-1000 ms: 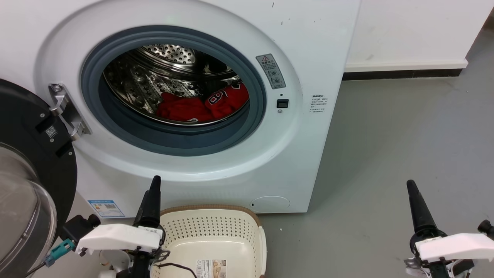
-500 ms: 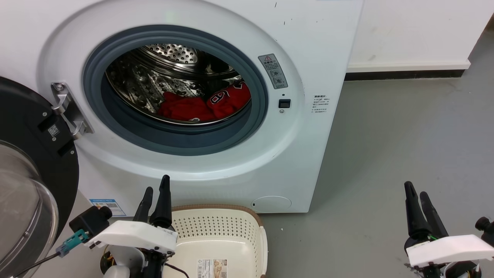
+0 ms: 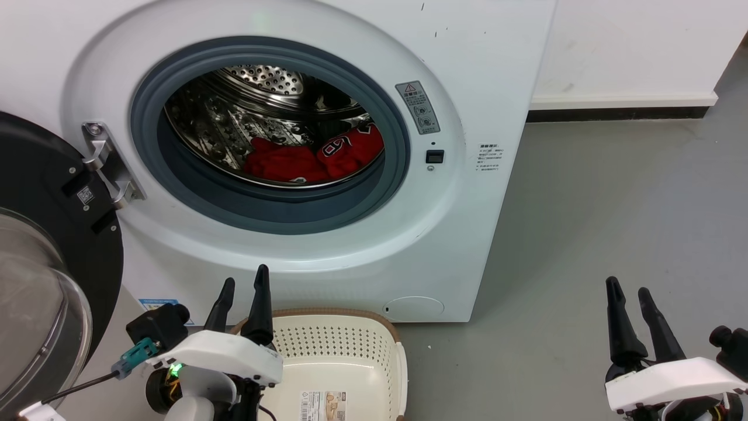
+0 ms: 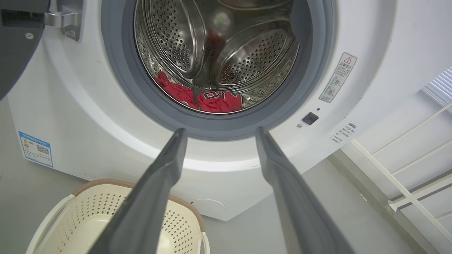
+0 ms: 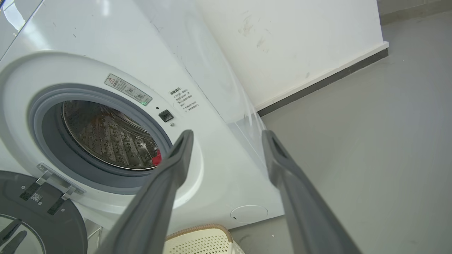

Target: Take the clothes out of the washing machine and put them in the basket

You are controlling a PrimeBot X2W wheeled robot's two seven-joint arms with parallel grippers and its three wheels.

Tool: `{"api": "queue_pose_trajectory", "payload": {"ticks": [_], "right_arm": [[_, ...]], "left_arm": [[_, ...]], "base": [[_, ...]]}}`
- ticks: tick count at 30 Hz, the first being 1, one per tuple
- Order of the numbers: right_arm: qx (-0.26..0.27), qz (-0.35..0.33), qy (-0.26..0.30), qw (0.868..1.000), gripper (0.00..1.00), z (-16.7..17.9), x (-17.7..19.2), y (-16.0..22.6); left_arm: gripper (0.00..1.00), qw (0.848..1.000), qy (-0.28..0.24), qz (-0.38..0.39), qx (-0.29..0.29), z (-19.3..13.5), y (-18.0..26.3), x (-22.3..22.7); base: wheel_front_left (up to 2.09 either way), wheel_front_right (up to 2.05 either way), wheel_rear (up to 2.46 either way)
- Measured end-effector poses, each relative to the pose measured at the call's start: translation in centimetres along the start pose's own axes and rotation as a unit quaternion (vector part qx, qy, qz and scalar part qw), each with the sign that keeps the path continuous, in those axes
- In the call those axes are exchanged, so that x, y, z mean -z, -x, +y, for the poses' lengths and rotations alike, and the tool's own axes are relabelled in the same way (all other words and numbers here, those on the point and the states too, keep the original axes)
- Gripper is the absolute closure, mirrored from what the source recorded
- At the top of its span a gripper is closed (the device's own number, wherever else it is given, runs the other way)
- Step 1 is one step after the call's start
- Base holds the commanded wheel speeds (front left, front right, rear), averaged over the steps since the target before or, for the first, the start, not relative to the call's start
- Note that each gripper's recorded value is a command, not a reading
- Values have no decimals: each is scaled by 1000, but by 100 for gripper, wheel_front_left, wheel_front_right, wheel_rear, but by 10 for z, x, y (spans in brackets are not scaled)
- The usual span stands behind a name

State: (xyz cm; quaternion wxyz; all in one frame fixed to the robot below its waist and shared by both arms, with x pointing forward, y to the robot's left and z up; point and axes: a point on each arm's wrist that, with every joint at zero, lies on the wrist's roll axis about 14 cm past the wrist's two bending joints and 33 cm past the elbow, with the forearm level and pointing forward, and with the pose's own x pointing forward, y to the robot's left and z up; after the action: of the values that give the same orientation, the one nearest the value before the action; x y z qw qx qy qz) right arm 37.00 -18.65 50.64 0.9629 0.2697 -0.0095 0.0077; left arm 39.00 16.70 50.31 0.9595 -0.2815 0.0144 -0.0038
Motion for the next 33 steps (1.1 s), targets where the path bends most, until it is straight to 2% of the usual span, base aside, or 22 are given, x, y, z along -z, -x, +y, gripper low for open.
{"api": "queue_pose_trajectory", "payload": {"ticks": [15,33], "right_arm": [[-25,-9,90,996,0,13,-6,0],[-33,-8,180,983,0,16,-11,7]], "left_arm": [[0,995,-99,-19,11,-4,-1,-9],[0,979,-199,-48,22,-11,-2,-18]], "base": [[0,0,0],[0,0,0]]}}
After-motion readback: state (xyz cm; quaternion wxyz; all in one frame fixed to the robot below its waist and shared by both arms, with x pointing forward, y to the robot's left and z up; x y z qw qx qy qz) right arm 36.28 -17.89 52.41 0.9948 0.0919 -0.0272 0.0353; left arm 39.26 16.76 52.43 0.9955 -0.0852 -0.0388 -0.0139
